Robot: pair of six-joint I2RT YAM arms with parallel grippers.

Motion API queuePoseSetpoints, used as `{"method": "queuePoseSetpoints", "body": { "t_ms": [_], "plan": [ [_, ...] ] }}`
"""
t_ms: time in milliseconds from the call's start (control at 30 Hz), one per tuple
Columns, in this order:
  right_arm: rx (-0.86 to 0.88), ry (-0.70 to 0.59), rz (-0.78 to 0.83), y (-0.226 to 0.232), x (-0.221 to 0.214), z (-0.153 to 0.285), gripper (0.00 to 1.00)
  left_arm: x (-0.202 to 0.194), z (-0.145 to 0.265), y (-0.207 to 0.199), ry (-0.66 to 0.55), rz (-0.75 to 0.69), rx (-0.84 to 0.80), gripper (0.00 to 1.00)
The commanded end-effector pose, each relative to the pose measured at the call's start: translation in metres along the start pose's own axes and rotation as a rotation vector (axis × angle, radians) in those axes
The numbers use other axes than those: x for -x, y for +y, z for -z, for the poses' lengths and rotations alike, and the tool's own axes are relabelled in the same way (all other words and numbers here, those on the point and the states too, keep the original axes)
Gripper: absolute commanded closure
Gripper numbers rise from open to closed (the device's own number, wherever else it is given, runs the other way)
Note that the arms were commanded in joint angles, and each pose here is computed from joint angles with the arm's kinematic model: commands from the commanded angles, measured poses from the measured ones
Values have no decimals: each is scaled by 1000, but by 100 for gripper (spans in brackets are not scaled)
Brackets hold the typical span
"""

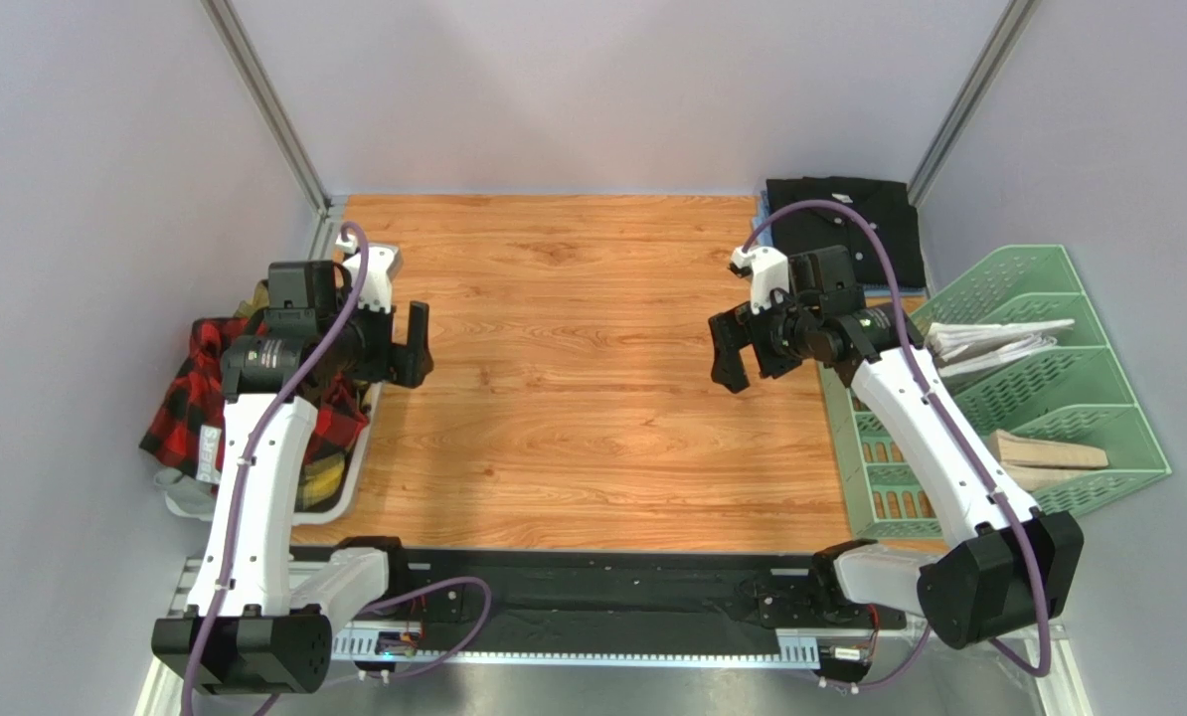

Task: Fold and stack the long sleeve shirts
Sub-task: Grab the shirt from the pile

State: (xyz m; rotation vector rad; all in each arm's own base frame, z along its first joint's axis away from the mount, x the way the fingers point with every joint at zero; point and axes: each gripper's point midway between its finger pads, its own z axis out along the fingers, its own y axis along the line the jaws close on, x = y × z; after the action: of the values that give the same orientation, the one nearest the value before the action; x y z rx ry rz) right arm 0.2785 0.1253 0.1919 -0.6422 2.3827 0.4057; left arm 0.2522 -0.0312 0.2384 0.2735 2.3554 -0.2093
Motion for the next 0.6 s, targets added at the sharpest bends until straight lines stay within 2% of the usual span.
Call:
{"method": "queuePoseSetpoints", "body": {
  "t_ms": [0, 233, 300, 500, 567],
  "plan": [
    [7, -41, 36, 3, 13, 10, 0, 19, 13, 11, -27, -38, 44, 1],
    [27, -13, 32, 6, 6, 10, 0, 71, 44, 49, -81, -24, 204, 1],
    [42, -6, 31, 9, 4, 9, 0, 80, 55, 74, -88, -2, 270, 1],
    [69, 7, 28, 12, 2, 5, 0, 58, 79, 151, -18, 80, 420, 1],
    [80, 12, 27, 13, 1, 3, 0, 41, 80, 175, 45, 100, 452, 1]
  ]
}}
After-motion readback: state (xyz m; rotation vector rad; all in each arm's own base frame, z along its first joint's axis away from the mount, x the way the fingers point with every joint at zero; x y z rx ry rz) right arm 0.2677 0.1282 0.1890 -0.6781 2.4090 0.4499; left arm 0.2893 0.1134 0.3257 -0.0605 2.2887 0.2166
